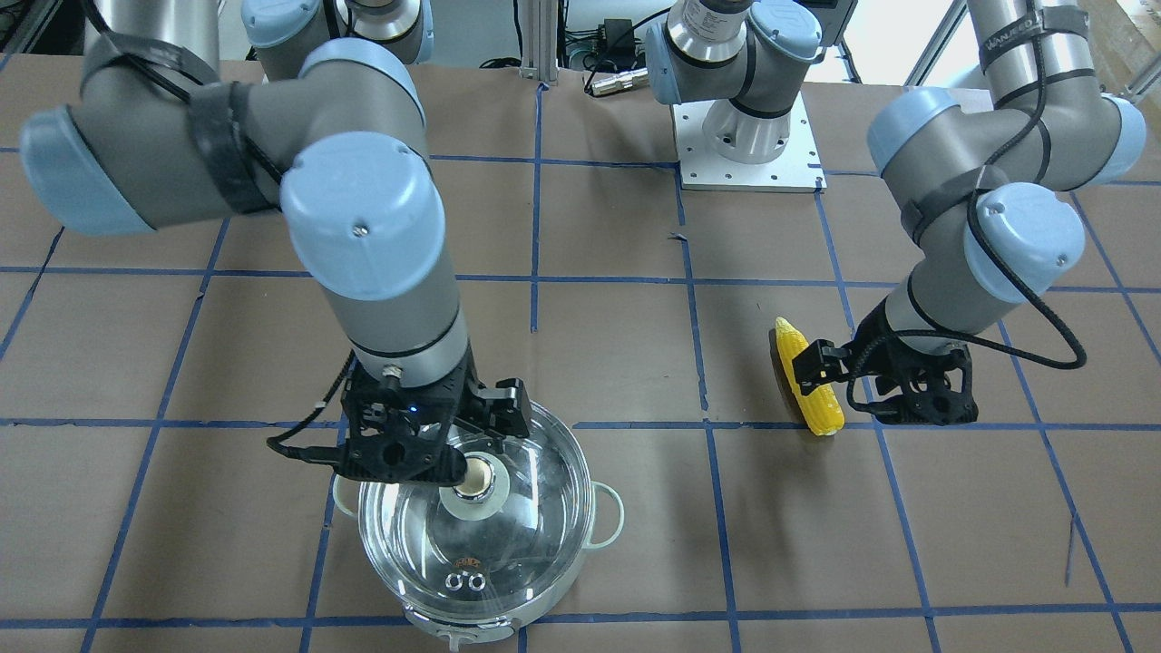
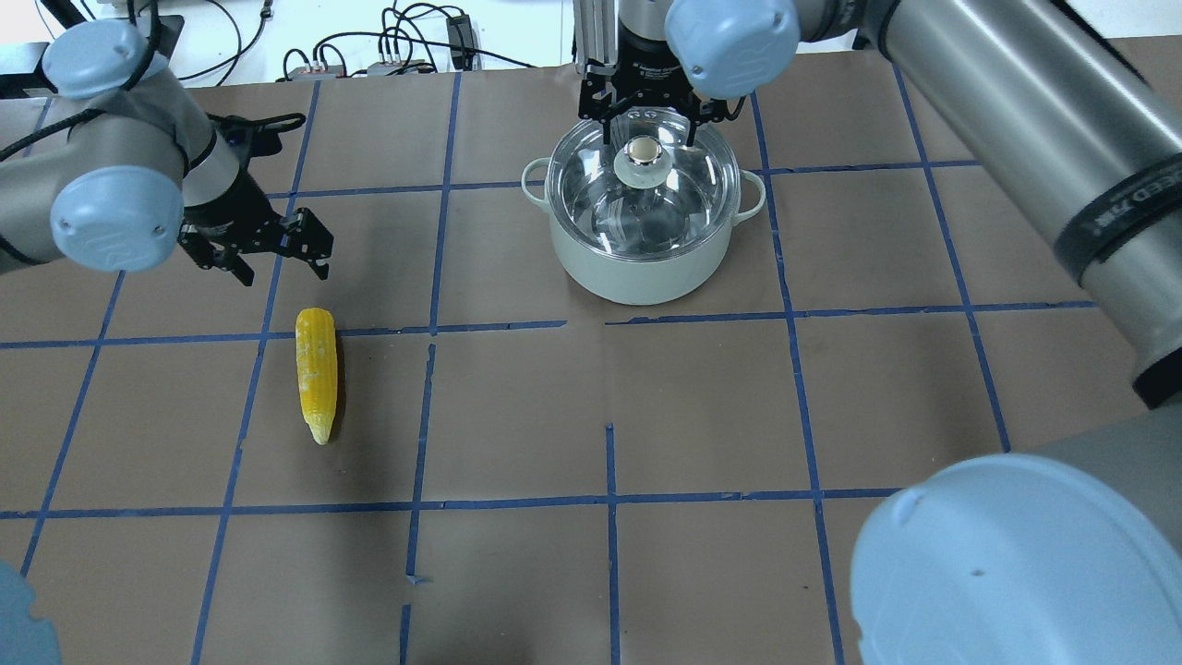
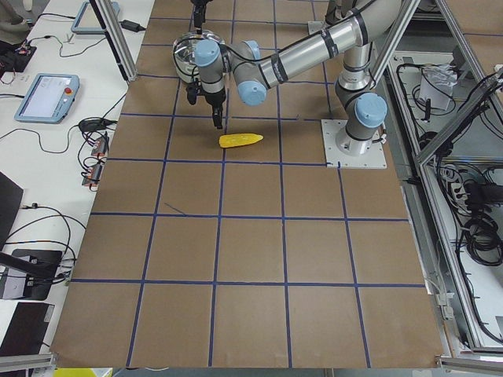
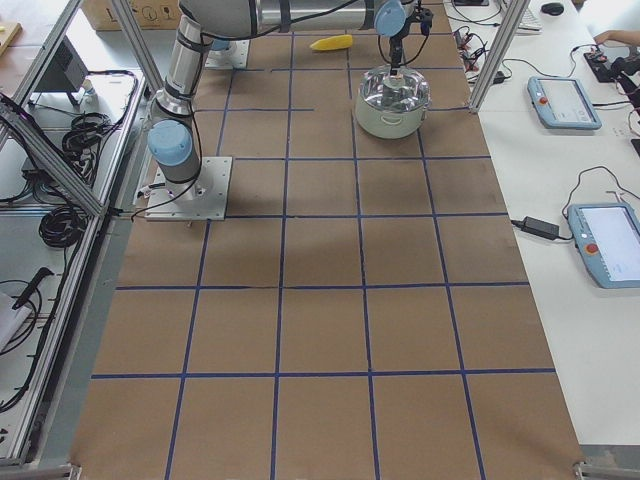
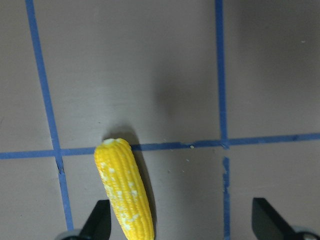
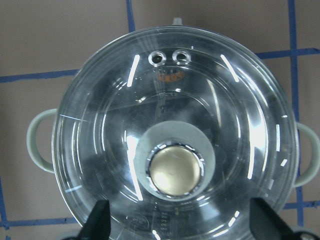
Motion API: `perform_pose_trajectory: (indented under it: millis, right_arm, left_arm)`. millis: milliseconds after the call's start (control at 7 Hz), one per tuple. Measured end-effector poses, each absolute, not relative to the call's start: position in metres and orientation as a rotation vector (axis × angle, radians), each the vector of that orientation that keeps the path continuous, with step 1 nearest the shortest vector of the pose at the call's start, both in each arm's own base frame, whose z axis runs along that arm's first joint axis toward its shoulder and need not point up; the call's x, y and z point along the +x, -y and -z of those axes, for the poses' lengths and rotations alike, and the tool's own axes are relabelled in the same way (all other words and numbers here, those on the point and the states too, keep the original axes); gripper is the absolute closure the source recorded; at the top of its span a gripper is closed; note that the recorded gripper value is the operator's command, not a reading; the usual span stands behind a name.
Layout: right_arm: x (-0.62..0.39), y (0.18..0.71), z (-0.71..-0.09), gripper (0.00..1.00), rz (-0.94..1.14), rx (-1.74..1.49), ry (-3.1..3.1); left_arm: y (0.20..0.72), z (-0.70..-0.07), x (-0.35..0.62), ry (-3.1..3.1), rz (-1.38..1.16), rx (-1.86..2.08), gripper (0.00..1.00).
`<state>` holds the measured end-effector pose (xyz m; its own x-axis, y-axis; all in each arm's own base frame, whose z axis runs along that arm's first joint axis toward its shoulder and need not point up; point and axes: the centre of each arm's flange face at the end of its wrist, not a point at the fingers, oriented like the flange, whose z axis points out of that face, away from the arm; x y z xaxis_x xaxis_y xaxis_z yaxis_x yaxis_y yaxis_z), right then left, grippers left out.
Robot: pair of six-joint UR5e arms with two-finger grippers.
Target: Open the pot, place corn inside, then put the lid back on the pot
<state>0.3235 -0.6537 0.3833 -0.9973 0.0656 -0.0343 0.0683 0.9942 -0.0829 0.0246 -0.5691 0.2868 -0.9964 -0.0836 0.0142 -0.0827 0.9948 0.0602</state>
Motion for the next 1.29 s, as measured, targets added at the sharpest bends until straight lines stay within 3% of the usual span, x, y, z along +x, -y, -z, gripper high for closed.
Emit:
perform_pose_trajectory:
  millis: [571, 857, 1000, 1286]
  right_arm:
    - [0.327, 0.666, -0.345, 0.15, 0.093, 0.103, -3.119]
    - [0.323, 0.668, -0.342, 0.43, 0.088, 0.113, -3.123]
    - [0.322, 0.669, -0.342, 0.51, 0.094, 0.116, -3.137]
    - [0.32, 0.671, -0.346, 0.56, 0.123, 0.115, -3.161]
  left_arm:
    - [0.541, -0.224, 0.035, 3.111, 0.067, 0.396, 0.0]
    - [0.533, -0.207, 0.024, 3.117, 0.018, 0.438, 0.0]
    - [0.531, -0.203, 0.022, 3.117, 0.019, 0.442, 0.0]
    - [0.524, -0.195, 0.019, 3.114, 0.038, 0.44, 0.0]
